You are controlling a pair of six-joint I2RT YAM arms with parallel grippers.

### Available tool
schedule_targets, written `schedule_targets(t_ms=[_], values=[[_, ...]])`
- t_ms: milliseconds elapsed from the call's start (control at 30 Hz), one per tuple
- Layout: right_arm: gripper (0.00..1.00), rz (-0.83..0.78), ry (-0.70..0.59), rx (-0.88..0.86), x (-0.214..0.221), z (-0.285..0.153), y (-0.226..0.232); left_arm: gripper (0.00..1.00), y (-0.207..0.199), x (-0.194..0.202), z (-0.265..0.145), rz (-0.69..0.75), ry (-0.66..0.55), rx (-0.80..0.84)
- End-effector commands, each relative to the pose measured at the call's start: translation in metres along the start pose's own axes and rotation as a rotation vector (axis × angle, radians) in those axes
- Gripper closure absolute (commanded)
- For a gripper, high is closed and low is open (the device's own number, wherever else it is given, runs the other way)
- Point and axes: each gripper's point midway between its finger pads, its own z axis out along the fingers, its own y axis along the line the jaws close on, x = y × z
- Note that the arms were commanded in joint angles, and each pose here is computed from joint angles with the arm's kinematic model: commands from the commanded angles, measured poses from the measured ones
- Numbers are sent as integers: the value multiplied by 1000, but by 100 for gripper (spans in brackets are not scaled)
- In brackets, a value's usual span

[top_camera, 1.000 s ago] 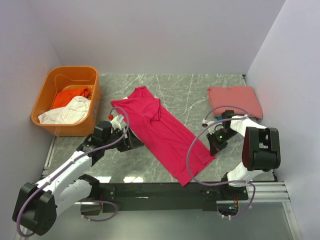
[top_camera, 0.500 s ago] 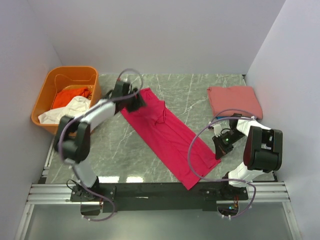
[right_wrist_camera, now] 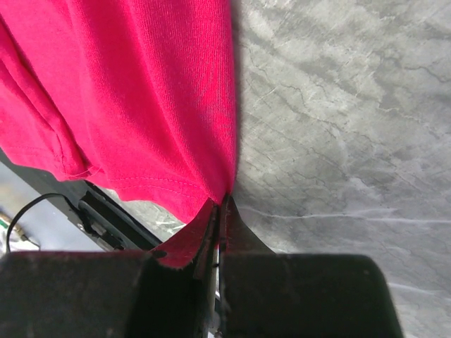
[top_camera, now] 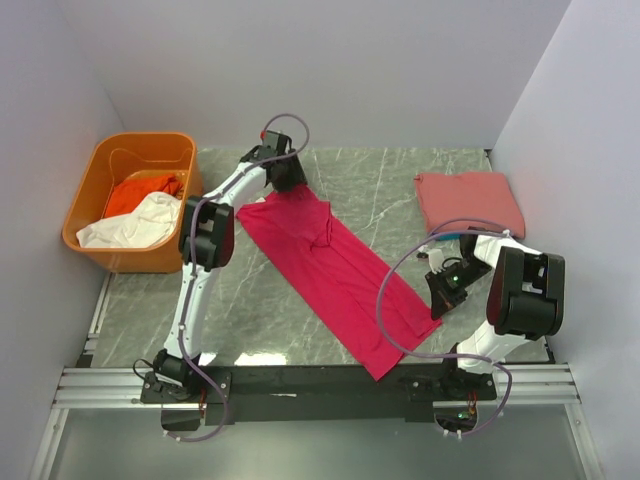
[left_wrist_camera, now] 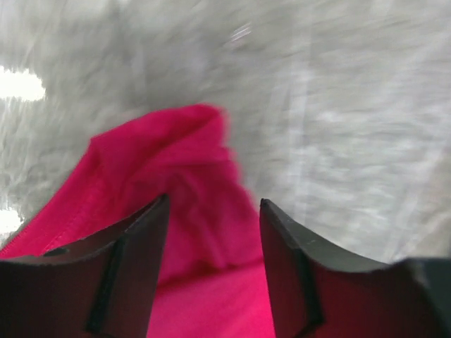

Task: Fold and stack the t-shirts
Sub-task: Fold the tshirt

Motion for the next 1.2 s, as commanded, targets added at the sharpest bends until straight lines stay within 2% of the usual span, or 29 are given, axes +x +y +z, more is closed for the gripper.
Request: schedule_targets(t_ms=[0,167,300,400,567,800,933,1000,1067,1100,1167], values=[[100,-36,2,27,-3,6,-16,39,3,-10,0,-62,-29,-51],[100,-40,-4,16,-3,6,-13,37,13,-3,21,-122,-22,-93],[100,-42,-8,8,-2,6,-10,45,21,5,36,-163,-7,-109],[100,-43,-15,8,-2,5,-9,55,24,16,51,-195,25,-102],[100,-45,-29,30,-4,1,-9,71,15,11,63,-259,19,-29],[100,-30,-49,-13,-7,5,2,76,-16,-26,77,-450,-43,165],[98,-38,-59,-36,-13,8,8,73,-31,-39,78,-513,-43,292],[86,-53,-97,-29,-23,1,10,70,-44,-54,68,-497,-70,357],[73,-63,-128,4,-32,-8,7,62,-63,-78,39,-453,-102,435],[70,-76,-156,47,-40,-19,3,58,-68,-85,28,-413,-124,455],[63,-95,-194,103,-53,-35,-2,48,-90,-122,-23,-350,-194,526]])
